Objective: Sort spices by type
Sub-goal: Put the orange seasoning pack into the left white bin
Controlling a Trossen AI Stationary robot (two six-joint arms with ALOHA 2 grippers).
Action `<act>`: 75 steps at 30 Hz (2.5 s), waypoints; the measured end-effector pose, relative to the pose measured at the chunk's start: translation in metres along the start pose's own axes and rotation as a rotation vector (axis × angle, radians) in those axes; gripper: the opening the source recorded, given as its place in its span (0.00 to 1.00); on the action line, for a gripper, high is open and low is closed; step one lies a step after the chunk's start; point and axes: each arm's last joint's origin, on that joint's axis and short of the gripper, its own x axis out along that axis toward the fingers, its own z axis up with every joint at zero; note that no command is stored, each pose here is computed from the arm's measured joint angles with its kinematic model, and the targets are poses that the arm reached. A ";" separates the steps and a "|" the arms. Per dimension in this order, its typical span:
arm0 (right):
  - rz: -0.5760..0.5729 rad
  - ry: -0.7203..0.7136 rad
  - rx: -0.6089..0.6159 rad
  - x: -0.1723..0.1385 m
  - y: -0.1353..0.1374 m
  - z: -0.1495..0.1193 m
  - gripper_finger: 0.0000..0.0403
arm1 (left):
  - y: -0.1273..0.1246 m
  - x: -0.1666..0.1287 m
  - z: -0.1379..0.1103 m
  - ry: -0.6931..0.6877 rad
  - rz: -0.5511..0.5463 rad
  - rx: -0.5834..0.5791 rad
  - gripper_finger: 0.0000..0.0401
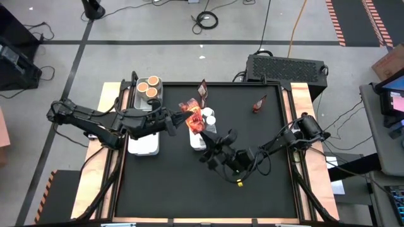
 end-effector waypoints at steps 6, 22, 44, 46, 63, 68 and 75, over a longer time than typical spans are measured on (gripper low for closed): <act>-0.011 -0.001 -0.040 0.006 0.000 -0.005 0.00 | 0.000 0.000 0.000 -0.003 0.004 -0.019 0.05; -0.010 0.039 -0.217 0.020 0.001 -0.017 0.21 | 0.000 0.000 0.000 -0.005 0.005 -0.025 0.05; 0.112 0.251 -0.291 -0.004 0.015 -0.007 0.44 | -0.004 -0.019 0.020 -0.067 -0.006 0.176 0.05; 0.165 0.225 -0.315 -0.016 0.023 -0.004 0.44 | -0.005 -0.026 0.028 -0.080 -0.017 0.272 0.05; 0.717 -0.283 1.159 -0.013 -0.111 -0.075 0.44 | -0.028 -0.056 0.014 0.163 -0.532 0.679 0.05; 0.798 -0.321 1.237 -0.006 -0.079 -0.075 0.44 | -0.035 -0.040 -0.001 0.120 -0.574 0.696 0.05; 0.795 -0.436 1.279 -0.003 -0.057 -0.071 0.44 | -0.036 -0.029 -0.011 0.112 -0.575 0.704 0.05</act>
